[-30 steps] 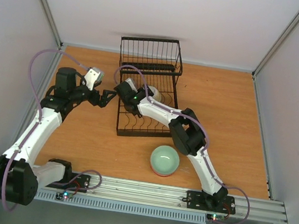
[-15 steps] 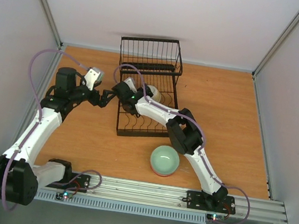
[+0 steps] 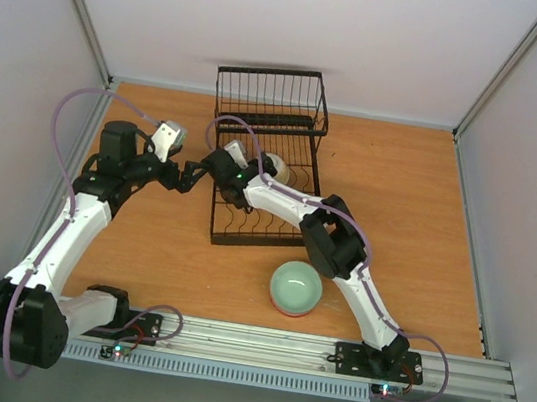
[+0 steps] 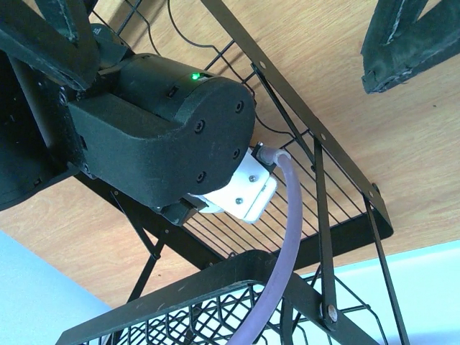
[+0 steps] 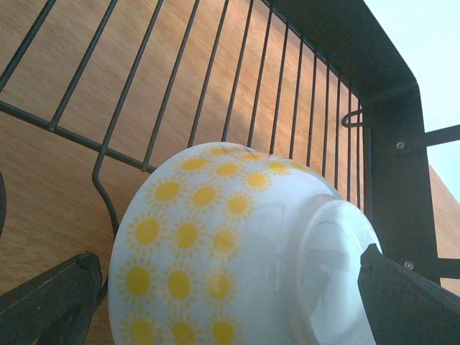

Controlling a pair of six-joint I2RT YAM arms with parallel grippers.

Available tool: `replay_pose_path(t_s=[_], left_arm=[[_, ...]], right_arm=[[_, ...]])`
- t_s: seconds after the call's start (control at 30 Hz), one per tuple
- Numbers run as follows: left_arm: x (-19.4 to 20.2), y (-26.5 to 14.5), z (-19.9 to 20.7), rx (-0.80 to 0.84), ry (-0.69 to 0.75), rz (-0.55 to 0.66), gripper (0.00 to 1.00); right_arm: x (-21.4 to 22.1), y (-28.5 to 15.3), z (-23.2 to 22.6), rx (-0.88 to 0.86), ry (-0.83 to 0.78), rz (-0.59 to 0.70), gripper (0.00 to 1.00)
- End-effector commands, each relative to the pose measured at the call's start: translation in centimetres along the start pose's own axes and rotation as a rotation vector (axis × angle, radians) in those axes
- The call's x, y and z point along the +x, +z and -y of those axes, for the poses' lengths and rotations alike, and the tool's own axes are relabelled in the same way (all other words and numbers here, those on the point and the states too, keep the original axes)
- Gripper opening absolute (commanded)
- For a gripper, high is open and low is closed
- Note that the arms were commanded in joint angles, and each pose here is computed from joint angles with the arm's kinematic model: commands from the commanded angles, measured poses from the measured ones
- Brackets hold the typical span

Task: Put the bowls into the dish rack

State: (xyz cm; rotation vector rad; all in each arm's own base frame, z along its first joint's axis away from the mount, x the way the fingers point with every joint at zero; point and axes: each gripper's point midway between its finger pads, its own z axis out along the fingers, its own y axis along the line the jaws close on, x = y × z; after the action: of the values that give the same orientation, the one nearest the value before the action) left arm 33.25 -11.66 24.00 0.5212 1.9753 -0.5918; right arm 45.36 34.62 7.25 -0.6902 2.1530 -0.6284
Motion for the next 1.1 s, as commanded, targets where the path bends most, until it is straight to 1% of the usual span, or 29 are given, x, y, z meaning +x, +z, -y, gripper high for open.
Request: replay_pose_path(t_s=[0.0,0.27,0.47,0.77,1.07], left_arm=[[-0.3,0.2,0.0,0.009,0.014,0.020,0.99],[-0.3,0.3,0.1,0.016,0.010,0.020,0.99],[-0.3,0.3,0.0,0.013,0.008,0.019,1.00],[-0.2,0.5,0.0,0.018,0.004,0.016,0.99],[-0.2,0.4,0.0,0.018,0.005,0.017,0.99]], right_arm=[[3.2,-0.2,0.7,0.043,-0.120,-0.095,0.99],[3.8,-1.2,2.1,0.064,-0.112,-0.087,0.99],[3.9,-1.4,2.1,0.055,-0.120,-0.088,0.98],[2.6,-3.6,2.9,-0.004,-0.056,-0.018,0.98],[2.4,-4.6,3.2,-0.047,-0.048,0.007,0.99]])
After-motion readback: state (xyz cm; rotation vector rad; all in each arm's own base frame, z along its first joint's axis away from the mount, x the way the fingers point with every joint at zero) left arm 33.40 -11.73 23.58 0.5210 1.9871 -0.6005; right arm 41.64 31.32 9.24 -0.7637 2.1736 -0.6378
